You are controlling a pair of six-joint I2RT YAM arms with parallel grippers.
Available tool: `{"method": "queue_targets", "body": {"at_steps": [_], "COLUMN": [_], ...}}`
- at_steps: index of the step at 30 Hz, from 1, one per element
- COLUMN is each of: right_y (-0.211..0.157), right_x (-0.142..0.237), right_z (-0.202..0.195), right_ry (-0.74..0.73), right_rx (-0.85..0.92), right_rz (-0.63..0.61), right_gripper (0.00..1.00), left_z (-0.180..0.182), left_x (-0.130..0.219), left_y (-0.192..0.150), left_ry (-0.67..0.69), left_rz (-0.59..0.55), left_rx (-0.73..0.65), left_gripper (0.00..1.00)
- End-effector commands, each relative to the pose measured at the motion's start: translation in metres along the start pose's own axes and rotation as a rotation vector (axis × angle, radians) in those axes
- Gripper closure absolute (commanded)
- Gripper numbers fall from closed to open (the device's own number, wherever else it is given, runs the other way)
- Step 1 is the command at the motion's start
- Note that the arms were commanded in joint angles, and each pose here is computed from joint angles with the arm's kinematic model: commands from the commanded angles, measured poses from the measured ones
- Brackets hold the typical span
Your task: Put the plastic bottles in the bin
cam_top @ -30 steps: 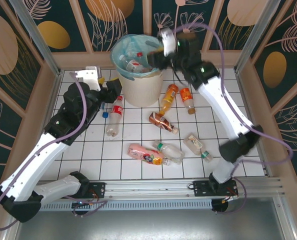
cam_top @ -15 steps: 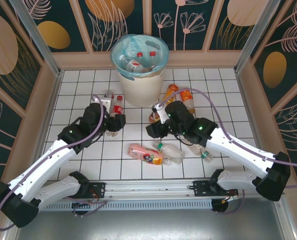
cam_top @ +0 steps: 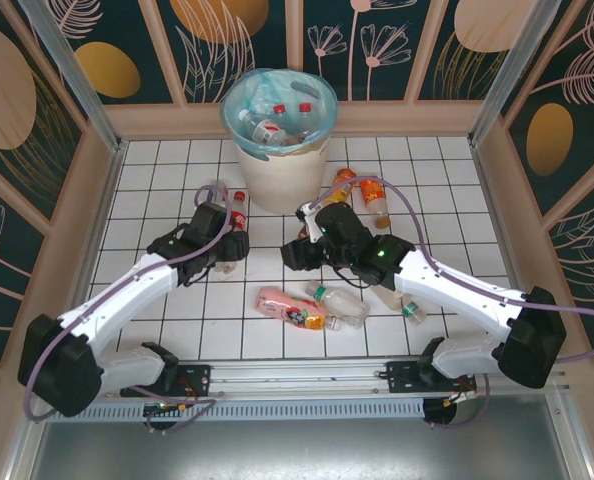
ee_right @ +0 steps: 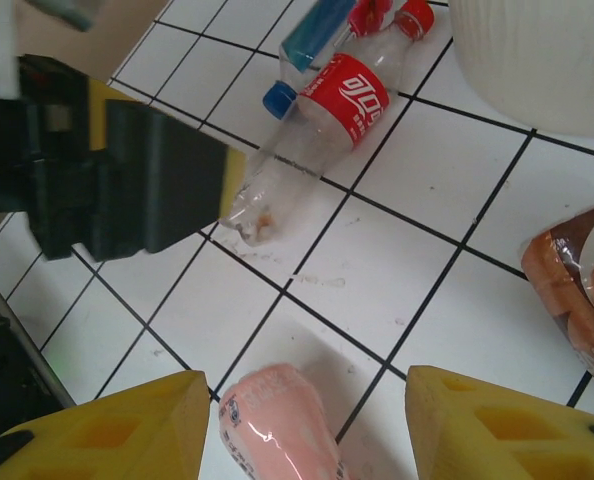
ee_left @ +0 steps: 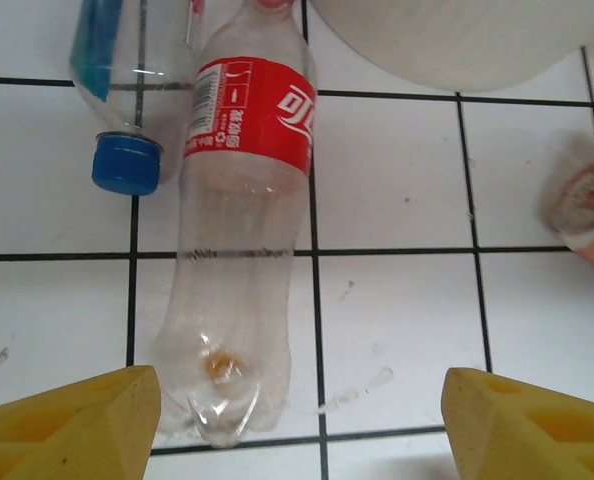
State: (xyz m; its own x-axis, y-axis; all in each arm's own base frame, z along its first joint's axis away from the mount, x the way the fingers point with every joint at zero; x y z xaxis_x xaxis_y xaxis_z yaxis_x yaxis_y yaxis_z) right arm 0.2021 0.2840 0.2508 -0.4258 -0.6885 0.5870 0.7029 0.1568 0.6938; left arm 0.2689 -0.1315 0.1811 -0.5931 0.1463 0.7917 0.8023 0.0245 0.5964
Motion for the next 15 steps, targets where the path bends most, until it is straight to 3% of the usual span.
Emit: {"method": "queue_targets", "body": {"at_steps": [1,7,15], "right_y": [0.007,0.011,0.006], "right_x": [0.001,0.004,0.006], "right_z": [0.003,0.005,0.002], "right_ry": [0.007,0.003,0.010], "right_rx": [-0.008,0.008,0.008], "right_rz": [-0.054,-0.060,-0.074], "right_gripper": [0.45,0.44,0.43], "left_z": [-0.001,0.005,0.021], "left_x": [-0.013,-0.044,-0.077], "left_y": [0.023,0.035,0.021], "left_ry": [-0.008,0.014,0.052], "left_rz": [-0.027,0.019,0.105], "left_rx": [-0.016,-0.018,-0.018], "left_gripper": [0.24,0.22,0.24]}}
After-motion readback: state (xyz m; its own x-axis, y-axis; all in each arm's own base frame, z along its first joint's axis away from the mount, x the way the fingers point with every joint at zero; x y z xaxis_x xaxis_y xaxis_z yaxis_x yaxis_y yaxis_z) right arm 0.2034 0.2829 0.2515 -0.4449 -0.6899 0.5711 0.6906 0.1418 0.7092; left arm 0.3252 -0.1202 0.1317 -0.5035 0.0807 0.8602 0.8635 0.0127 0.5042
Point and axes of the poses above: each hand's point on the last joint's axis, 136 mm out from that joint toward the fingers, its own x axis back along the fingers, its own z axis along the line the jaws close on, y = z × x, the point moved 6 cm from there along x, back along the fingers, and after that the axes turned 4 degrees about -x, right-handed, at the moved point
